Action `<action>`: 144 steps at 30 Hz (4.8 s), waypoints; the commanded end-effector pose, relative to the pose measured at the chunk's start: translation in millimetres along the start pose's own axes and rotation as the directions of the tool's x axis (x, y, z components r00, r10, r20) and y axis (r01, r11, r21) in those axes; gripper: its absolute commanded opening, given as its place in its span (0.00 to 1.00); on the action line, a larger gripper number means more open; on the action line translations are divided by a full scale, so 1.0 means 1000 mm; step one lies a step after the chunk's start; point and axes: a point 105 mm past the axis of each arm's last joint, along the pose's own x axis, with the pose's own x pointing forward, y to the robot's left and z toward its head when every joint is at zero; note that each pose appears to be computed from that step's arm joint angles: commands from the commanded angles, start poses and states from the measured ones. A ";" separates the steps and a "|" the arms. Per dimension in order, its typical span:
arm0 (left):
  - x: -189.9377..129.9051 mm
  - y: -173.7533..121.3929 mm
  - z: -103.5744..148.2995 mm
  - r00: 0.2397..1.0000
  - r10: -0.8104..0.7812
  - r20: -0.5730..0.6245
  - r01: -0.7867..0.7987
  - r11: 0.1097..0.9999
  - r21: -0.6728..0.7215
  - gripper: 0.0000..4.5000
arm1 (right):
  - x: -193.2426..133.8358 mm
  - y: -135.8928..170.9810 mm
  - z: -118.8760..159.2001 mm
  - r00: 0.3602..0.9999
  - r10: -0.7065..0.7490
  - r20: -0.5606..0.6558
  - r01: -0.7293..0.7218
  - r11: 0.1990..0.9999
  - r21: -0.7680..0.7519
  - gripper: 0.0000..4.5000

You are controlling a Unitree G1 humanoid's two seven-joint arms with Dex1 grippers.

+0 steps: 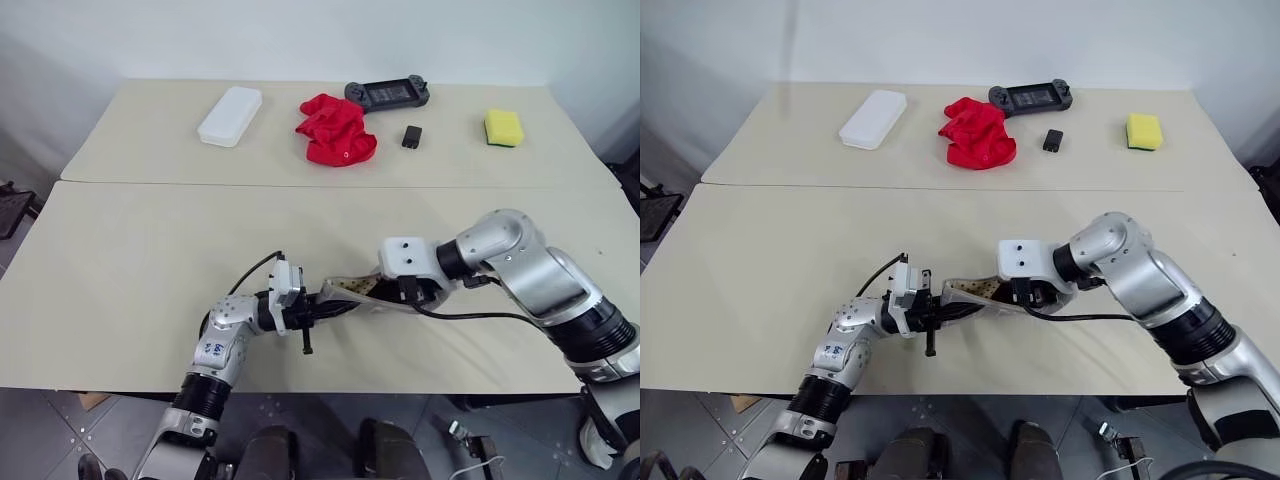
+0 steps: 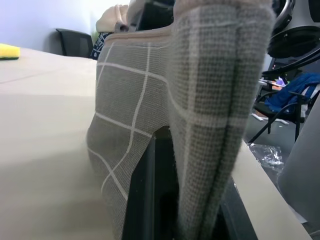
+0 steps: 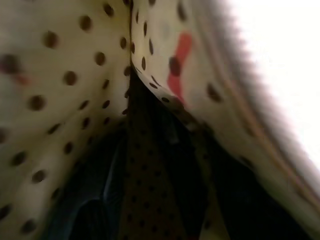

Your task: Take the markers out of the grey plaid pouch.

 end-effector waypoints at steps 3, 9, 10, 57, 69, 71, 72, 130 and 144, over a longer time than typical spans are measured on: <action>0.007 -0.004 0.004 0.999 -0.032 0.029 0.032 0.999 -0.001 0.00 | 0.021 -0.004 -0.013 0.994 -0.017 -0.106 0.015 1.000 -0.022 0.56; 0.007 -0.002 0.005 0.999 -0.025 0.031 0.025 1.000 -0.004 0.00 | 0.023 -0.003 -0.034 0.977 -0.017 -0.211 -0.014 0.989 -0.145 0.56; 0.006 -0.001 0.005 0.999 -0.023 0.030 0.024 1.000 -0.003 0.00 | 0.023 -0.002 -0.036 0.976 -0.010 -0.216 -0.021 0.990 -0.142 0.56; -0.012 -0.001 0.004 1.000 0.020 0.011 -0.020 0.998 -0.053 0.00 | -0.090 -0.028 -0.029 0.827 -0.287 0.483 0.285 0.955 0.079 0.13; -0.013 0.000 0.005 1.000 0.022 0.006 -0.021 0.997 -0.068 0.00 | -0.108 -0.029 -0.007 0.722 -0.297 0.625 0.258 0.954 0.155 0.12; -0.013 -0.001 0.005 1.000 0.014 0.007 -0.014 0.997 -0.074 0.00 | -0.118 -0.026 0.008 0.651 -0.301 0.697 0.182 0.953 0.242 0.12; -0.013 -0.001 0.005 1.000 0.013 0.007 -0.012 0.997 -0.077 0.00 | -0.124 -0.026 0.016 0.608 -0.309 0.731 0.141 0.949 0.283 0.12; -0.259 -0.024 0.075 0.163 0.982 0.095 -0.421 0.156 -0.894 0.00 | -0.079 0.040 -0.058 0.577 -0.435 0.691 0.350 0.896 0.272 0.99; -0.321 -0.029 0.069 -0.092 0.982 -0.164 -0.751 -0.177 -0.637 0.64 | -0.080 0.033 -0.059 0.531 -0.453 0.716 0.383 0.882 0.275 1.00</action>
